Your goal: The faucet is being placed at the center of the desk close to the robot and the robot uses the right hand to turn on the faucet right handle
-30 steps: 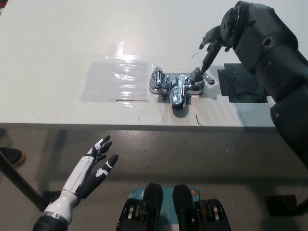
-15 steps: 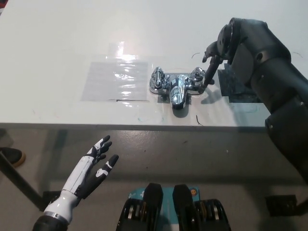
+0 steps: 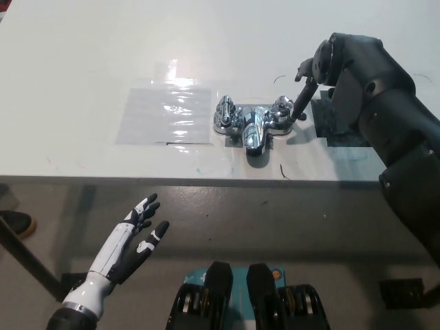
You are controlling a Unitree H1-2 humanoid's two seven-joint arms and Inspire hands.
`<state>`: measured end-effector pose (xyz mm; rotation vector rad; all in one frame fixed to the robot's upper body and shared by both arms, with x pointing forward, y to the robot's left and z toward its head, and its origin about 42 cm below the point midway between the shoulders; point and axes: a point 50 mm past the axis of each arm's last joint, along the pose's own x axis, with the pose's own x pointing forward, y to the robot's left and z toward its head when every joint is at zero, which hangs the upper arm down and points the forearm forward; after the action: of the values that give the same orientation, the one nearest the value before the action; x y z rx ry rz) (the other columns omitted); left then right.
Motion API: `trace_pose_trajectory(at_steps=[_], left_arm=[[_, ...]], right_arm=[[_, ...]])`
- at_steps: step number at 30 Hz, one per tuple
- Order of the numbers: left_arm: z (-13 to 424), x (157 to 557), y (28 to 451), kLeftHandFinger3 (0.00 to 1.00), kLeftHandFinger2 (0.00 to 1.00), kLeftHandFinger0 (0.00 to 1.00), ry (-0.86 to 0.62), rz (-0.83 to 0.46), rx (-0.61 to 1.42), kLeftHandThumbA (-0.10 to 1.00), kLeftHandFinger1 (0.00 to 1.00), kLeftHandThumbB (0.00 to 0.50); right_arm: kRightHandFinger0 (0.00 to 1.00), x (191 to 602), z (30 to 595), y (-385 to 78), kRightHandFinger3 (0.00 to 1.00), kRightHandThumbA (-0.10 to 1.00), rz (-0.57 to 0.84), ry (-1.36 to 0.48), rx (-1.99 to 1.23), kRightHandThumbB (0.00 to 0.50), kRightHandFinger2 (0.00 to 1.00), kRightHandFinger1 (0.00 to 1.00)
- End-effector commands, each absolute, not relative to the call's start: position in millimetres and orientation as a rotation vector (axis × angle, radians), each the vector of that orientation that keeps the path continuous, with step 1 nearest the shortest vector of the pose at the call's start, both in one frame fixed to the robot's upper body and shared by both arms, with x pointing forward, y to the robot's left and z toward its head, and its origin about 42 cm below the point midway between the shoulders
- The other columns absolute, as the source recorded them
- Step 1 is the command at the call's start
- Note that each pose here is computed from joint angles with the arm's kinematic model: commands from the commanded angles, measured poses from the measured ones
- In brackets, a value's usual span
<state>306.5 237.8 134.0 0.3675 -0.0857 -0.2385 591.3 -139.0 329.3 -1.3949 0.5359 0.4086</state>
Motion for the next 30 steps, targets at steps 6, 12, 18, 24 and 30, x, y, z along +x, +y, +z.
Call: trace_pose_trajectory(at_steps=[6, 12, 18, 24, 30], left_arm=[[148, 309, 236, 1.0, 1.0, 1.0, -0.145, -0.256, 0.387, 0.86, 1.0, 0.408], [149, 310, 237, 1.0, 1.0, 1.0, -0.151, -0.254, 0.391, 0.86, 1.0, 0.415], [152, 311, 238, 1.0, 1.0, 1.0, -0.152, -0.257, 0.395, 0.86, 1.0, 0.41], [152, 311, 239, 1.0, 1.0, 1.0, -0.15, -0.253, 0.401, 0.87, 1.0, 0.412], [151, 312, 239, 1.0, 1.0, 1.0, -0.149, -0.254, 0.393, 0.86, 1.0, 0.407]], right_arm=[[1.0, 597, 357, -134, 1.0, 1.0, 0.258, 0.4, -1.497, 0.393, 1.0, 1.0], [1.0, 596, 360, -139, 1.0, 1.0, 0.337, 0.509, -1.555, 0.438, 1.0, 1.0], [1.0, 595, 362, -150, 1.0, 0.92, 0.389, 0.605, -1.708, 0.458, 1.0, 1.0], [1.0, 597, 372, -160, 1.0, 0.82, 0.406, 0.641, -1.774, 0.5, 1.0, 1.0], [1.0, 598, 375, -169, 1.0, 0.89, 0.395, 0.634, -1.789, 0.495, 1.0, 1.0]])
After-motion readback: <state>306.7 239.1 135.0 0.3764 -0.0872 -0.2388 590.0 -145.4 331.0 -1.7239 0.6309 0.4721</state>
